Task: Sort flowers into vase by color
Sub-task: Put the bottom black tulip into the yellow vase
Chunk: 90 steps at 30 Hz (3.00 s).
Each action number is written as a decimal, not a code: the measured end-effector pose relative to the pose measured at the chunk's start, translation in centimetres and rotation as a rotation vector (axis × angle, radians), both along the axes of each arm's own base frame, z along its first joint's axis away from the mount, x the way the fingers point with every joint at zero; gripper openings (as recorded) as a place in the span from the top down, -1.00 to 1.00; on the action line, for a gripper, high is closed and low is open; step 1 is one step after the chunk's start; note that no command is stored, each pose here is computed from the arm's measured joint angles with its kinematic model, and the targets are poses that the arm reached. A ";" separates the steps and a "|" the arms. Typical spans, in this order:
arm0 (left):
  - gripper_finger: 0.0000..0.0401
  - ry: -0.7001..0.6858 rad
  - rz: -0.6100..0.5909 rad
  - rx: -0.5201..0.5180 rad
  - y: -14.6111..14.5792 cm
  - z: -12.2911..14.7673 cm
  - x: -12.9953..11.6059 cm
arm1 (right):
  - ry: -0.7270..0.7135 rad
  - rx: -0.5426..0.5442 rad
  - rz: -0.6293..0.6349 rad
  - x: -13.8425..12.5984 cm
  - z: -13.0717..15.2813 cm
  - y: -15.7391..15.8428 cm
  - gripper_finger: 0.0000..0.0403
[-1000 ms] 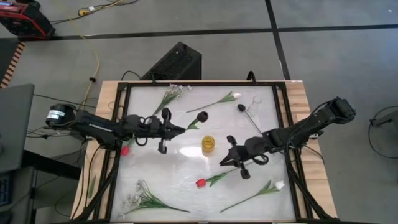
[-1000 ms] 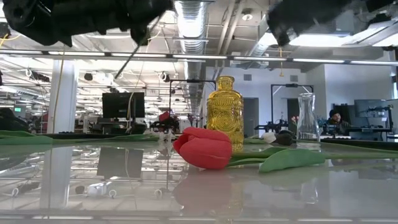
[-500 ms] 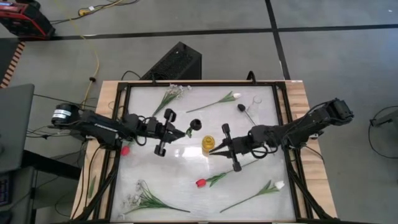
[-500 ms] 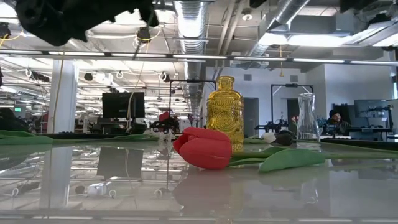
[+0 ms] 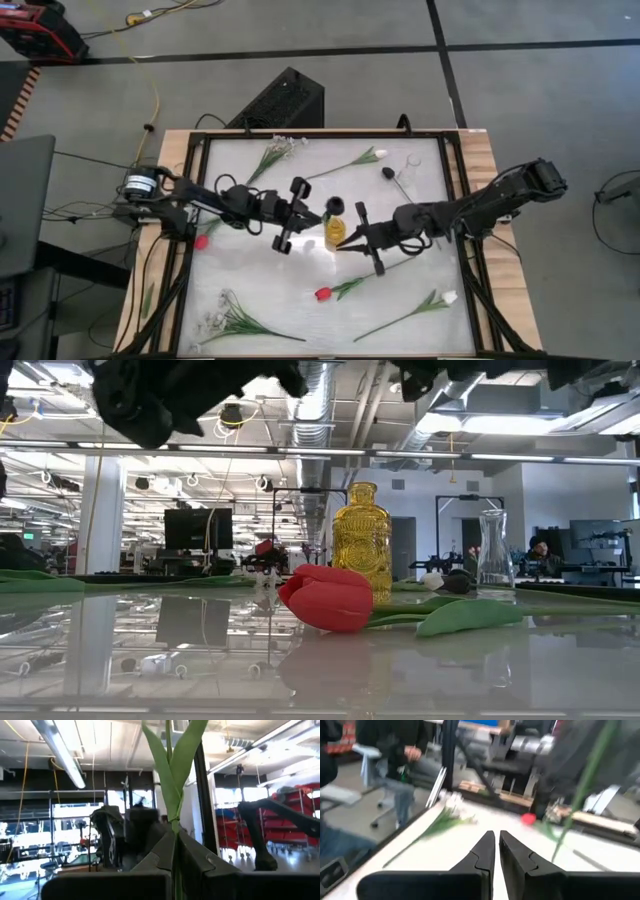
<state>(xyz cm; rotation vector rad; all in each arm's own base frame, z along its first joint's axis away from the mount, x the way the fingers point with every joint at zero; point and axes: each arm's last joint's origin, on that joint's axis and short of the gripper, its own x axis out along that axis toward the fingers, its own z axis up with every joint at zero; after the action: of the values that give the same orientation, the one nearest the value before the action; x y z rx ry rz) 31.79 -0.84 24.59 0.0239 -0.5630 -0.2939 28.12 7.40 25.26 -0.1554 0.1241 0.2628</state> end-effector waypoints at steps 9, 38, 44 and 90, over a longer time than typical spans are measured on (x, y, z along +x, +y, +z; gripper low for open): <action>1.00 -0.040 -0.034 0.047 0.5 0.6 2.7 | 0.132 -0.013 -0.047 -1.1 -1.3 2.5 0.73; 1.00 0.008 -0.021 0.015 1.8 -0.6 6.9 | 0.279 -0.130 -0.059 -2.7 -2.9 4.6 0.73; 1.00 0.039 -0.006 0.030 1.6 -1.0 7.1 | 0.278 -0.101 -0.064 -2.8 -2.7 4.6 0.73; 0.78 0.145 -0.151 0.073 4.4 -5.7 7.0 | -0.122 -0.281 -0.100 -4.3 4.5 -1.7 0.91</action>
<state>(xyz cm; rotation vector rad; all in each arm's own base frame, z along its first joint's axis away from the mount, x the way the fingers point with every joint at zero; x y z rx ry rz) 38.77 3.53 18.87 0.0309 -0.4106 -0.4591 23.84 5.67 29.77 -0.4425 0.0468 0.1344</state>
